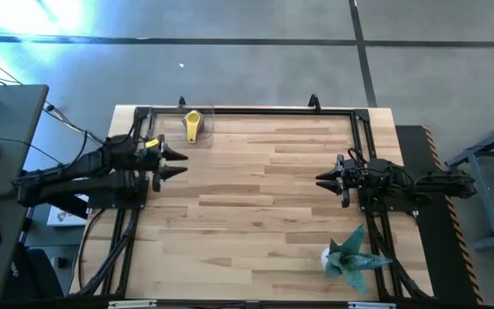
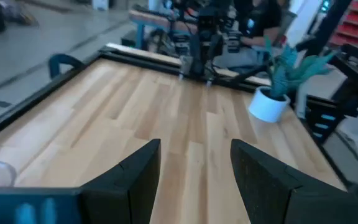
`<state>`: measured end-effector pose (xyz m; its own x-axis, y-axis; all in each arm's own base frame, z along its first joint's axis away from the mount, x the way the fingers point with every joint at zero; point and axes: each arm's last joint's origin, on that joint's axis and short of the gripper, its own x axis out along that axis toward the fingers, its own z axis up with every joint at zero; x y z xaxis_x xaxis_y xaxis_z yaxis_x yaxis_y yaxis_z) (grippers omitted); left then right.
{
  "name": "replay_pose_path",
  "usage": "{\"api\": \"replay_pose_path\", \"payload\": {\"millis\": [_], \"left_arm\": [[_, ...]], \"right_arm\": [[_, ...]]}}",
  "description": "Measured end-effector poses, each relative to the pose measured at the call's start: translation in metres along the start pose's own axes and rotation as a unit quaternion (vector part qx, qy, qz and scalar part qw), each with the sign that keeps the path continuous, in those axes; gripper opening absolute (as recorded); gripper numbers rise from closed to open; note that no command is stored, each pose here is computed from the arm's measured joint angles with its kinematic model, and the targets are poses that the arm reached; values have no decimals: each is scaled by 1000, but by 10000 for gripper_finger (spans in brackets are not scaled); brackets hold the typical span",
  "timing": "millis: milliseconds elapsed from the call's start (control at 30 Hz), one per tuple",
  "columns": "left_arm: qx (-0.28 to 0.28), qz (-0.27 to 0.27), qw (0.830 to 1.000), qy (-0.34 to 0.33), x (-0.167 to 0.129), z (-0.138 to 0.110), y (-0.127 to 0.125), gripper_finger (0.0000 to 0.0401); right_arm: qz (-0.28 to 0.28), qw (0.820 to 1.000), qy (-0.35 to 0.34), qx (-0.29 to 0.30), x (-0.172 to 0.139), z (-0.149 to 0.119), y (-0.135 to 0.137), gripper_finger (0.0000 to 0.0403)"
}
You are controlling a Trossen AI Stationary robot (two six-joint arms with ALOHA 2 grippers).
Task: Nest measuring cups in basket
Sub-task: Return to Home Position
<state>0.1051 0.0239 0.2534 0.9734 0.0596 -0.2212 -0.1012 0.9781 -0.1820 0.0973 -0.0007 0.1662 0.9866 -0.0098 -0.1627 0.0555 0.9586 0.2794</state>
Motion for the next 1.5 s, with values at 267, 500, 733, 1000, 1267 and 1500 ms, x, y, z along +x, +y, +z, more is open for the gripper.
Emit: {"api": "replay_pose_path", "payload": {"millis": [267, 500, 733, 1000, 1267, 1500], "left_arm": [[22, 60, 997, -31, -4, -35, 4, 186], [24, 80, 995, -56, 7, -65, 11, 186], [23, 114, 990, -82, 18, -90, 19, 186], [51, 185, 979, -69, 20, -92, 23, 186], [50, 185, 980, -60, 21, -93, 24, 186], [50, 184, 980, -60, 21, -93, 24, 186]], "right_arm": [[0, 1000, 0, 0, 0, 0, 0, 96], [0, 1000, 0, 0, 0, 0, 0, 96], [0, 1000, 0, 0, 0, 0, 0, 96], [0, 1000, 0, 0, 0, 0, 0, 96], [0, 1000, 0, 0, 0, 0, 0, 96], [0, 1000, 0, 0, 0, 0, 0, 96]]}}
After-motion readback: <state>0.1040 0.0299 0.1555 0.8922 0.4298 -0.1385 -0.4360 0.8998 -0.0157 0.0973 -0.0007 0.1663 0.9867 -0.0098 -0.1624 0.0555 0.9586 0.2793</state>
